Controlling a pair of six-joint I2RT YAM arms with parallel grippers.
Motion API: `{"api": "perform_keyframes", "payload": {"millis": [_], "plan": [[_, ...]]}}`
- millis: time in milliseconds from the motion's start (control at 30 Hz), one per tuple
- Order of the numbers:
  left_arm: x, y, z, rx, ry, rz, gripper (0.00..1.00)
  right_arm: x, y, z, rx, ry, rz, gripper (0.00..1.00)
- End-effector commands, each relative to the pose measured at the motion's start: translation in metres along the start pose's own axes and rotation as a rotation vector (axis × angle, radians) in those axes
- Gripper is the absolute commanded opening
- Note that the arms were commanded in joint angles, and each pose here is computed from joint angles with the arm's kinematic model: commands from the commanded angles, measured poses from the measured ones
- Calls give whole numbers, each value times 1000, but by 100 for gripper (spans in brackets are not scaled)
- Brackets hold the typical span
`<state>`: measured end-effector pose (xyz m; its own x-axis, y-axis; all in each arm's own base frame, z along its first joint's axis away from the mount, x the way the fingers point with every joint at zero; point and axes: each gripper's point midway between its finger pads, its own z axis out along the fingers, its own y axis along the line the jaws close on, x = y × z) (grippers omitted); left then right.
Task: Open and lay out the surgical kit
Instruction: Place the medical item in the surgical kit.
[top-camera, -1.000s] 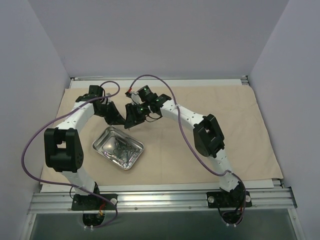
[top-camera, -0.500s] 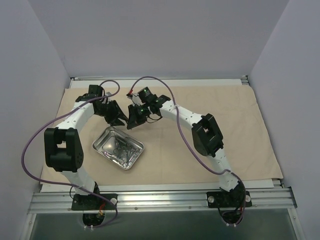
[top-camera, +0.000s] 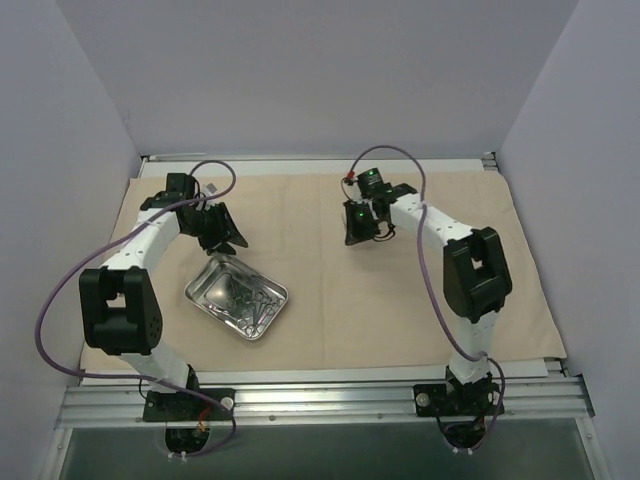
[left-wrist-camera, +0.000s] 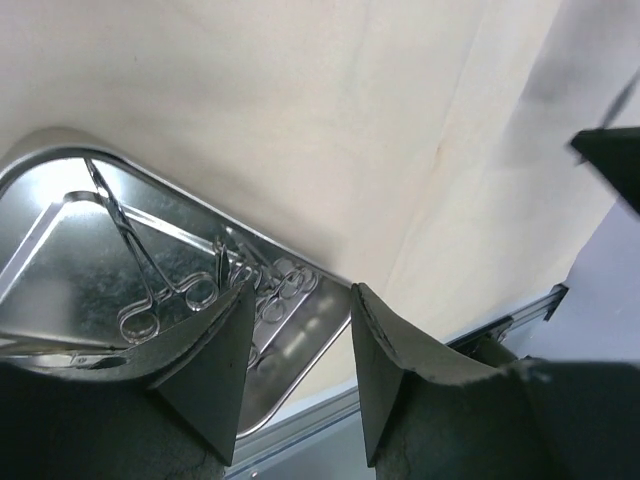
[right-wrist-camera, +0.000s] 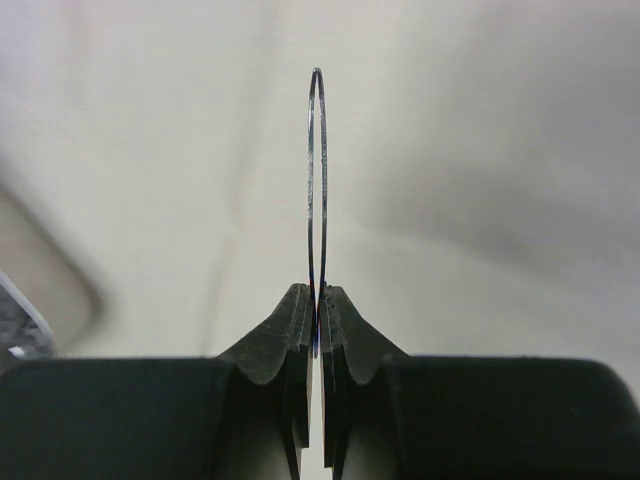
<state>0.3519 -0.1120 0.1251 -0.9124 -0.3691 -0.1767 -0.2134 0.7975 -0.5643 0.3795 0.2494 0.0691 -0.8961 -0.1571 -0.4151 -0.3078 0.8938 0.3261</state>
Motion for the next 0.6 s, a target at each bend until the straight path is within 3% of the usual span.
{"api": "perform_keyframes", "payload": {"millis": [0,67,233,333,567], "plan": [[5,1,-10,16,-40,86,51,-3,-98,-67,308,-63,15,0],[10,4,-5,32,-36,102,51,8,-147,-91,485,-80,4,0],[11,-1,-6,70,-55,130,51,28,-236,-125,677,-18,39,0],[6,1,-7,61,-62,140,51,34,-268,-132,719,25,-16,0],[2,2,-7,55,-76,140,52,41,-316,-139,724,45,59,0]]}}
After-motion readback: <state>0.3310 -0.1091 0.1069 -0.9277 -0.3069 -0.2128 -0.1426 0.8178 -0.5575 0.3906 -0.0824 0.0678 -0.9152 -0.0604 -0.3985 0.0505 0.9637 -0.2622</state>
